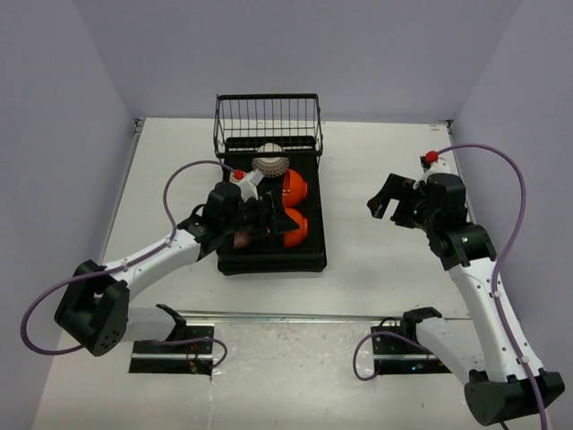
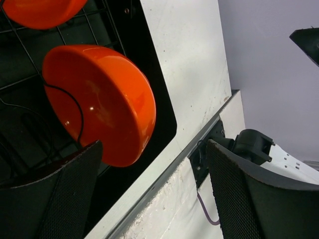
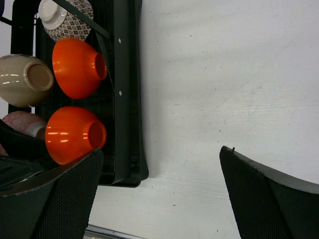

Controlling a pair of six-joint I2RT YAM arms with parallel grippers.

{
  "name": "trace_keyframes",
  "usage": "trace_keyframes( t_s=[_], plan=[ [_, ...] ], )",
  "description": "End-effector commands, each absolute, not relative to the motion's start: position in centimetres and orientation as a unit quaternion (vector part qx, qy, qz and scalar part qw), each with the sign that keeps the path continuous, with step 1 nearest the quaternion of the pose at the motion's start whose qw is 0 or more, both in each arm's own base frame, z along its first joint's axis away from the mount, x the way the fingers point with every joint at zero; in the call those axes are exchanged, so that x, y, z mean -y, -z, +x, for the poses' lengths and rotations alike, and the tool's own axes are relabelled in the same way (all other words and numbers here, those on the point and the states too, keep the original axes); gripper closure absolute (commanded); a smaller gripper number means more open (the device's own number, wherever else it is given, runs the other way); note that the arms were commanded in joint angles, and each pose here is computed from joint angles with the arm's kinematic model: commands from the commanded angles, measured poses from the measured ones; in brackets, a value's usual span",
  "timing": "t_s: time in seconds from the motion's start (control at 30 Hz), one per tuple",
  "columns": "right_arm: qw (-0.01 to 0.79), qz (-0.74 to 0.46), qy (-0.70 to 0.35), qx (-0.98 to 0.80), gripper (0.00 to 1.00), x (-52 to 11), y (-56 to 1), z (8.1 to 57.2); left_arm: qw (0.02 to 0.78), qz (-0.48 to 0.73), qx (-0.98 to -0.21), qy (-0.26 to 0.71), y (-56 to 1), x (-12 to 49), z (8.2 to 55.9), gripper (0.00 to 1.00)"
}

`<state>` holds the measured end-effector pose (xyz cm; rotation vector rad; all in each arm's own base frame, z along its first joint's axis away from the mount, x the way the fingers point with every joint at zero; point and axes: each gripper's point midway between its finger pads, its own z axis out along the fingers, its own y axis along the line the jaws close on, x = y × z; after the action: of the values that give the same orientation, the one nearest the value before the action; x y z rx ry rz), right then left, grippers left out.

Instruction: Unload the bowls from the dish rack

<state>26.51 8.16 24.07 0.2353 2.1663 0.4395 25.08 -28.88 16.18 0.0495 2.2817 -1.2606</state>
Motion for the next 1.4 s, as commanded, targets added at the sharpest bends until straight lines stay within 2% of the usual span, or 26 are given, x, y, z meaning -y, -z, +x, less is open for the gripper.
trace_keyframes(
  t_s=[0.0, 0.57, 0.83, 1.27, 1.33, 1.37],
  plan=[
    [0.460, 0.090, -0.175, -0.866, 0.01, -8.0, -24.7, 26.5, 0.298, 0.030, -0.818, 0.491, -18.9, 30.1, 26.4, 0.16],
    [0.464, 0.088, -0.178, -0.863, 0.01, -7.9, -24.8, 25.8, 0.294, 0.027, -0.797, 0.527, -18.3, 31.9, 27.6, 0.27],
    [0.464, 0.088, -0.179, -0.863, 0.01, -7.9, -24.6, 25.5, 0.284, 0.017, -0.788, 0.546, -17.8, 32.2, 27.4, 0.49],
    [0.471, 0.085, -0.179, -0.860, 0.01, -7.9, -25.1, 25.5, 0.270, 0.000, -0.808, 0.523, -15.0, 31.8, 27.5, 0.53],
    [0.470, 0.084, -0.179, -0.860, 0.01, -7.9, -25.1, 25.6, 0.268, 0.000, -0.810, 0.522, -14.7, 31.8, 27.5, 0.58],
    [0.470, 0.085, -0.179, -0.860, 0.01, -7.9, -25.0, 25.6, 0.266, 0.000, -0.811, 0.521, -14.5, 31.8, 27.5, 0.67]
  ],
)
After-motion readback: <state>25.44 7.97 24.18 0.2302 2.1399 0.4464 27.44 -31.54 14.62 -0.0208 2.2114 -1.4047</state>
